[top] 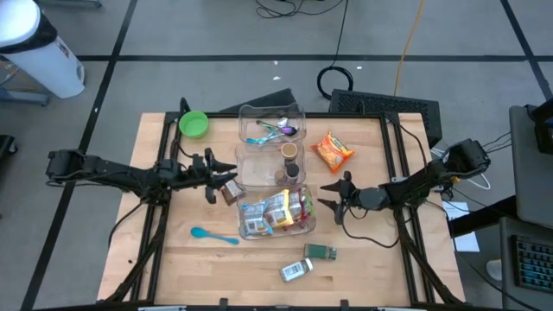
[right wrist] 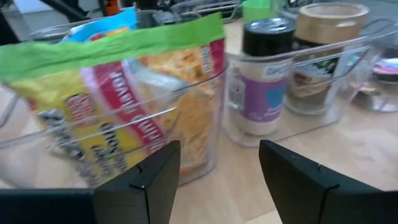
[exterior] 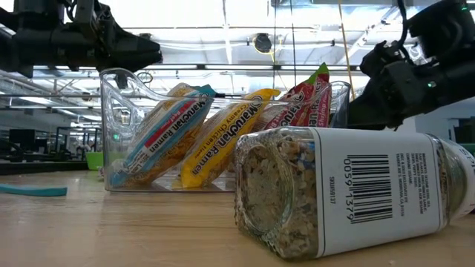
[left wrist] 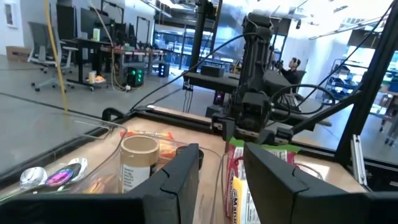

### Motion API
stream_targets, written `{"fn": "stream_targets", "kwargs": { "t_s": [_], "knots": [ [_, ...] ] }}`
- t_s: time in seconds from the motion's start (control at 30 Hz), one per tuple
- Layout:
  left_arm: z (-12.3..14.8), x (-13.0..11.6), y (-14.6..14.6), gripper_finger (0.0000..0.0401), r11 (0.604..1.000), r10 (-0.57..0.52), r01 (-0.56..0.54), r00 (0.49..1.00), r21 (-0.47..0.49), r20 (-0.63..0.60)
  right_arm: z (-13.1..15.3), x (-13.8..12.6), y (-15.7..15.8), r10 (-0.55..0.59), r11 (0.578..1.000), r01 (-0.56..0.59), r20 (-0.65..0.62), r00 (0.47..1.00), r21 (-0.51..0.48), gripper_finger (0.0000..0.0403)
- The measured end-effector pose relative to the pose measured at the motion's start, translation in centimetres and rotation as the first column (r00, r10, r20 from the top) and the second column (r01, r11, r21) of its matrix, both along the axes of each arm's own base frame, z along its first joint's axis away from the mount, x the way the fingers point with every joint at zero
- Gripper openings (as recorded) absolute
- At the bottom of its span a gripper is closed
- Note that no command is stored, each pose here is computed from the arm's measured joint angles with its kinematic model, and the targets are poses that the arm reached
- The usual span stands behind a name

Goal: Pick & Place Food Item
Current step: Put the orange seasoning packet into the middle transparent bin

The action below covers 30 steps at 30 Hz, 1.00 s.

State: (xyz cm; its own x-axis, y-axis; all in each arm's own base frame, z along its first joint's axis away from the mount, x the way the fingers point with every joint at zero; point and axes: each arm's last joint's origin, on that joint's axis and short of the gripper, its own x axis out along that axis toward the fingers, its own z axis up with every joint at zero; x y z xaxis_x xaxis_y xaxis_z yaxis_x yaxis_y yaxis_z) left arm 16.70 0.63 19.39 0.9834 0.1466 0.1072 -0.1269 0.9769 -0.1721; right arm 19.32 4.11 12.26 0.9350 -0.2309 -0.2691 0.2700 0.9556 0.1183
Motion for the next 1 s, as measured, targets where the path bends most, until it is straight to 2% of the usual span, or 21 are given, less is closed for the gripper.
{"fn": "stream_targets", "kwargs": {
  "t_s": [0.33,0.6,1.0],
  "knots": [
    [0.0,0.0,0.0,0.0136,1.0,0.0,0.0,1.0,0.0,0.001,0.1,0.3,-1.6,-0.073,0.997,0.073,0.006,0.997,-0.028,0.0212],
    [0.0,0.0,0.0,0.0136,1.0,0.0,0.0,1.0,0.0,0.001,0.1,0.3,-1.6,-0.05,0.994,0.048,-0.013,0.999,-0.1,0.0212],
    [0.0,0.0,0.0,0.0136,1.0,-0.001,0.001,1.0,-0.001,0.001,0.1,0.3,-1.6,-0.055,0.996,0.054,-0.006,0.998,-0.069,0.0212]
  ]
}}
